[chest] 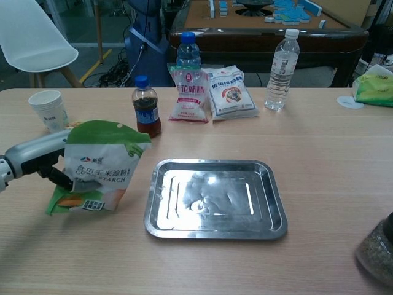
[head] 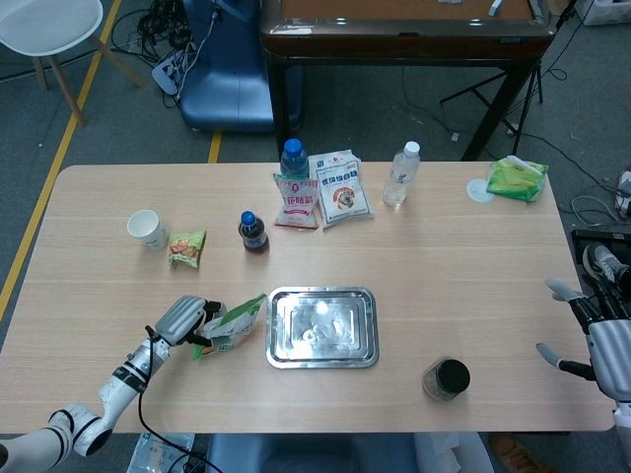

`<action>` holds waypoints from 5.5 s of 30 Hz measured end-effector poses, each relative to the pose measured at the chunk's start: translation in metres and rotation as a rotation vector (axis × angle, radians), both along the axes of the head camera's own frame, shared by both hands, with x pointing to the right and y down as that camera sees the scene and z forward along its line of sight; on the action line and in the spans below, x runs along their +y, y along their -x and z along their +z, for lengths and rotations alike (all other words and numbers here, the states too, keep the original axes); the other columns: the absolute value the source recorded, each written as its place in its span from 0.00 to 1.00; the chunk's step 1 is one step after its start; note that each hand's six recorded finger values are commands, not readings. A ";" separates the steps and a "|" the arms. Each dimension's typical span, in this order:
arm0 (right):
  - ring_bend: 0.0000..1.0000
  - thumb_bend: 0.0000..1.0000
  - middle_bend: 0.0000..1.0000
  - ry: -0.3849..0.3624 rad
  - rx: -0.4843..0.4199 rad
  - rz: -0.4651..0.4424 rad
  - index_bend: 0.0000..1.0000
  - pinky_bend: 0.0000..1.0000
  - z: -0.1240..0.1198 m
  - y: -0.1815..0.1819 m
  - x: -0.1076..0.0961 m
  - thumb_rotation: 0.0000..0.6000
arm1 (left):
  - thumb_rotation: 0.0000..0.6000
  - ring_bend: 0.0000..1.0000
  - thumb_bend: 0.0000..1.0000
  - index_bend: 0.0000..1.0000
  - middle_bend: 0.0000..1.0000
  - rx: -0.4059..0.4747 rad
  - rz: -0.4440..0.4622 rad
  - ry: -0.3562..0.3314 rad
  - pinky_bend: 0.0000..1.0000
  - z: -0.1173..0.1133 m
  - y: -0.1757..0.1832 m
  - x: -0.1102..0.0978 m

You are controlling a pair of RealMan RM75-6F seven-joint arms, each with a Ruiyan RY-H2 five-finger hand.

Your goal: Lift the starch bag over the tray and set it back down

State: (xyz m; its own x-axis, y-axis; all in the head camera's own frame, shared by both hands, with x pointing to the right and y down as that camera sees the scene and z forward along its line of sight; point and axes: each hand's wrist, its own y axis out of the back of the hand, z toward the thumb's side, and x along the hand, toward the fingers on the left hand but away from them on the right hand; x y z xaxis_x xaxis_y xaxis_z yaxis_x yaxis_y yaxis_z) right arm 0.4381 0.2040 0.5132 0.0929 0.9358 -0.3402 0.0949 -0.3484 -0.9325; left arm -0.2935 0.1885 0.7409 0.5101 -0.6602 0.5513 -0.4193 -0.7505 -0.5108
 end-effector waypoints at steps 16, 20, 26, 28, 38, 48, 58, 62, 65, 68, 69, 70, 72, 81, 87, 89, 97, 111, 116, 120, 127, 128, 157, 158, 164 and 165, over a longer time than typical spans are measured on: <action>0.10 0.14 0.33 -0.013 -0.021 0.004 0.19 0.13 0.002 -0.005 0.004 1.00 | 1.00 0.69 0.34 0.62 0.74 -0.065 0.314 -0.073 0.72 -0.044 -0.047 -0.022; 0.10 0.14 0.33 -0.017 -0.025 0.006 0.19 0.13 0.002 -0.007 0.005 1.00 | 1.00 0.70 0.36 0.62 0.75 -0.122 0.430 -0.101 0.72 -0.051 -0.065 -0.026; 0.10 0.14 0.33 -0.019 -0.031 0.015 0.19 0.13 0.003 -0.012 0.008 1.00 | 1.00 0.72 0.37 0.63 0.76 -0.246 0.620 -0.167 0.72 -0.053 -0.089 -0.030; 0.10 0.14 0.33 -0.020 -0.033 0.018 0.19 0.13 0.004 -0.014 0.009 1.00 | 1.00 0.72 0.38 0.63 0.77 -0.292 0.684 -0.194 0.72 -0.054 -0.096 -0.030; 0.10 0.14 0.33 -0.026 -0.041 0.033 0.19 0.13 0.004 -0.023 0.013 1.00 | 1.00 0.75 0.41 0.63 0.79 -0.481 0.919 -0.360 0.72 -0.061 -0.123 -0.037; 0.10 0.14 0.33 -0.028 -0.048 0.041 0.19 0.13 0.005 -0.027 0.014 1.00 | 1.00 0.78 0.44 0.64 0.82 -0.668 1.064 -0.558 0.72 -0.068 -0.145 -0.034; 0.10 0.14 0.33 -0.026 -0.045 0.047 0.19 0.13 0.005 -0.030 0.015 1.00 | 1.00 0.79 0.44 0.64 0.82 -0.803 1.079 -0.571 0.72 -0.064 -0.148 -0.020; 0.10 0.14 0.33 -0.030 -0.046 0.045 0.19 0.13 0.004 -0.029 0.015 1.00 | 1.00 0.79 0.45 0.64 0.82 -0.846 1.108 -0.585 0.72 -0.060 -0.144 -0.017; 0.10 0.14 0.33 -0.029 -0.047 0.044 0.19 0.13 0.004 -0.029 0.015 1.00 | 1.00 0.79 0.45 0.63 0.82 -0.872 1.152 -0.601 0.72 -0.058 -0.141 -0.013; 0.10 0.14 0.33 -0.026 -0.048 0.045 0.19 0.13 0.005 -0.028 0.015 1.00 | 1.00 0.79 0.45 0.63 0.82 -0.887 1.166 -0.605 0.72 -0.057 -0.142 -0.011; 0.10 0.14 0.33 -0.026 -0.048 0.046 0.19 0.13 0.005 -0.028 0.015 1.00 | 1.00 0.79 0.45 0.63 0.82 -0.885 1.164 -0.598 0.72 -0.057 -0.142 -0.009; 0.10 0.14 0.33 -0.027 -0.048 0.046 0.19 0.13 0.005 -0.029 0.015 1.00 | 1.00 0.79 0.45 0.63 0.82 -0.881 1.160 -0.593 0.72 -0.057 -0.142 -0.009; 0.10 0.14 0.33 -0.029 -0.047 0.047 0.19 0.13 0.004 -0.029 0.015 1.00 | 1.00 0.79 0.45 0.63 0.82 -0.866 1.142 -0.574 0.72 -0.058 -0.143 -0.008; 0.10 0.14 0.34 -0.037 -0.042 0.054 0.19 0.13 0.001 -0.030 0.015 1.00 | 1.00 0.78 0.45 0.63 0.82 -0.751 0.941 -0.438 0.72 -0.060 -0.132 -0.021; 0.10 0.14 0.34 -0.039 -0.041 0.050 0.19 0.13 0.000 -0.028 0.014 1.00 | 1.00 0.77 0.45 0.63 0.82 -0.655 0.749 -0.345 0.72 -0.060 -0.109 -0.034; 0.10 0.14 0.34 -0.039 -0.042 0.047 0.19 0.13 0.000 -0.027 0.013 1.00 | 1.00 0.77 0.45 0.63 0.82 -0.623 0.694 -0.322 0.72 -0.059 -0.102 -0.036; 0.10 0.14 0.34 -0.035 -0.039 0.039 0.19 0.13 0.001 -0.022 0.011 1.00 | 1.00 0.75 0.45 0.63 0.81 -0.441 0.459 -0.221 0.72 -0.054 -0.074 -0.036; 0.10 0.14 0.34 -0.038 -0.027 0.042 0.19 0.13 -0.004 -0.019 0.012 1.00 | 1.00 0.74 0.45 0.64 0.81 -0.166 0.188 -0.175 0.72 -0.024 -0.059 -0.026; 0.10 0.14 0.34 -0.040 -0.022 0.046 0.19 0.13 -0.005 -0.020 0.013 1.00 | 1.00 0.74 0.45 0.64 0.81 -0.144 0.189 -0.184 0.72 -0.012 -0.062 -0.022; 0.10 0.14 0.34 -0.039 -0.018 0.049 0.19 0.13 -0.006 -0.020 0.013 1.00 | 1.00 0.74 0.45 0.64 0.81 -0.128 0.182 -0.180 0.72 -0.003 -0.063 -0.021; 0.10 0.14 0.34 -0.034 -0.015 0.048 0.19 0.13 -0.004 -0.018 0.013 1.00 | 1.00 0.74 0.45 0.64 0.81 -0.115 0.155 -0.170 0.72 0.008 -0.059 -0.021; 0.10 0.14 0.34 -0.033 -0.015 0.047 0.19 0.13 -0.004 -0.018 0.013 1.00 | 1.00 0.74 0.45 0.64 0.81 -0.114 0.150 -0.168 0.72 0.009 -0.058 -0.021; 0.10 0.14 0.34 -0.031 -0.011 0.048 0.19 0.13 -0.004 -0.017 0.012 1.00 | 1.00 0.02 0.29 0.00 0.00 -0.134 0.133 -0.077 0.24 0.017 -0.034 -0.001; 0.10 0.14 0.34 -0.031 -0.012 0.048 0.19 0.13 -0.004 -0.017 0.012 1.00 | 1.00 0.01 0.28 0.00 0.00 -0.137 0.131 -0.078 0.20 0.016 -0.033 -0.001; 0.10 0.14 0.34 -0.035 -0.013 0.046 0.19 0.13 -0.005 -0.017 0.012 1.00 | 1.00 0.00 0.25 0.00 0.00 -0.174 0.096 -0.085 0.11 0.014 -0.026 0.000; 0.10 0.14 0.34 -0.036 -0.013 0.046 0.19 0.13 -0.005 -0.017 0.012 1.00 | 1.00 0.00 0.25 0.00 0.00 -0.180 0.089 -0.086 0.11 0.013 -0.025 0.000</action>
State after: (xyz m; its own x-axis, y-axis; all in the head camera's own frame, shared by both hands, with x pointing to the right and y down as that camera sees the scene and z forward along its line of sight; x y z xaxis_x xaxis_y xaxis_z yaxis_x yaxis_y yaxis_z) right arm 0.4551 0.2157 0.5081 0.0534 0.9509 -0.3048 0.1227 -0.3092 -0.9430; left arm -0.2687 0.1886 0.7543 0.4671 -0.6652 0.5825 -0.2493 -0.7311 -0.6350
